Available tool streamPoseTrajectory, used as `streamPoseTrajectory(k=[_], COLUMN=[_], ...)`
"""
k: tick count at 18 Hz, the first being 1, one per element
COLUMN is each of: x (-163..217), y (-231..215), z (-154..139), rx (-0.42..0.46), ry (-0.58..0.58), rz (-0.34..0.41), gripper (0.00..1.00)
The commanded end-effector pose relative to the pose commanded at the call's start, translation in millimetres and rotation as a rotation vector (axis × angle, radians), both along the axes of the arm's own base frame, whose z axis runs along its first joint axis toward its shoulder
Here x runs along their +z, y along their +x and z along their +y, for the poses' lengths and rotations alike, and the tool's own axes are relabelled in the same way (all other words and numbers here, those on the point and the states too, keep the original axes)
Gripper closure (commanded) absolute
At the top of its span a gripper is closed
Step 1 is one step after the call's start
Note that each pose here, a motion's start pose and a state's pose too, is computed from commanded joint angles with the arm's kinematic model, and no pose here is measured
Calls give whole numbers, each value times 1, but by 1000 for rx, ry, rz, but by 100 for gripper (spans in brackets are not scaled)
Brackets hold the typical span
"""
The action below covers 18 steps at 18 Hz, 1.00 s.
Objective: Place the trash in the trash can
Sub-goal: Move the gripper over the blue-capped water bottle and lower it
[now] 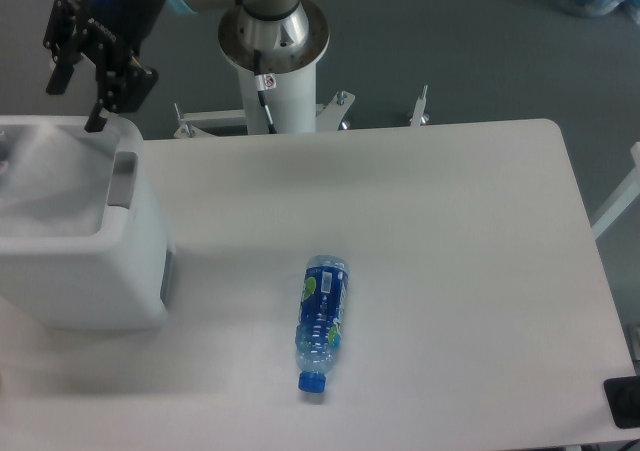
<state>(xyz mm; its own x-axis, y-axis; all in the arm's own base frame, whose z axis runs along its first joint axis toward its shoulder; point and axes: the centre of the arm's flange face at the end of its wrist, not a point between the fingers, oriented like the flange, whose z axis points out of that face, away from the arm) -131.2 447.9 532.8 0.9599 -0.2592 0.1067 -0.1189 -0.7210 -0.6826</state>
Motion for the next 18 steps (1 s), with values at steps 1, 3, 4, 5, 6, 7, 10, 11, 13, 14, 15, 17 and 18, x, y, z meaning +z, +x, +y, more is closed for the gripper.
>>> streamPoseTrajectory(k=[1, 3, 4, 5, 6, 7, 10, 11, 13, 14, 15, 17, 18], x=[0, -5, -19, -31, -38, -48, -84, -97, -123, -135, -145, -166, -175], y=[-22, -68, -90, -109, -124, -144, -188, -201, -226, -237, -245, -256, -262], z=[-6, -18, -14, -11, -12, -15, -4, 2, 17, 22, 26, 45, 58], rx=[44, 134, 160, 186, 211, 241, 273, 279, 306, 331, 353, 352, 359], ry=[2, -2, -18, -30, -36, -47, -97, -115, -156, -194, -242, -304, -328], rz=[0, -6, -23, -37, -46, -62, -114, -131, -177, -181, -164, -143, -141], gripper=[0, 0, 0, 0, 0, 0, 0, 0, 0, 0, 0, 0, 0])
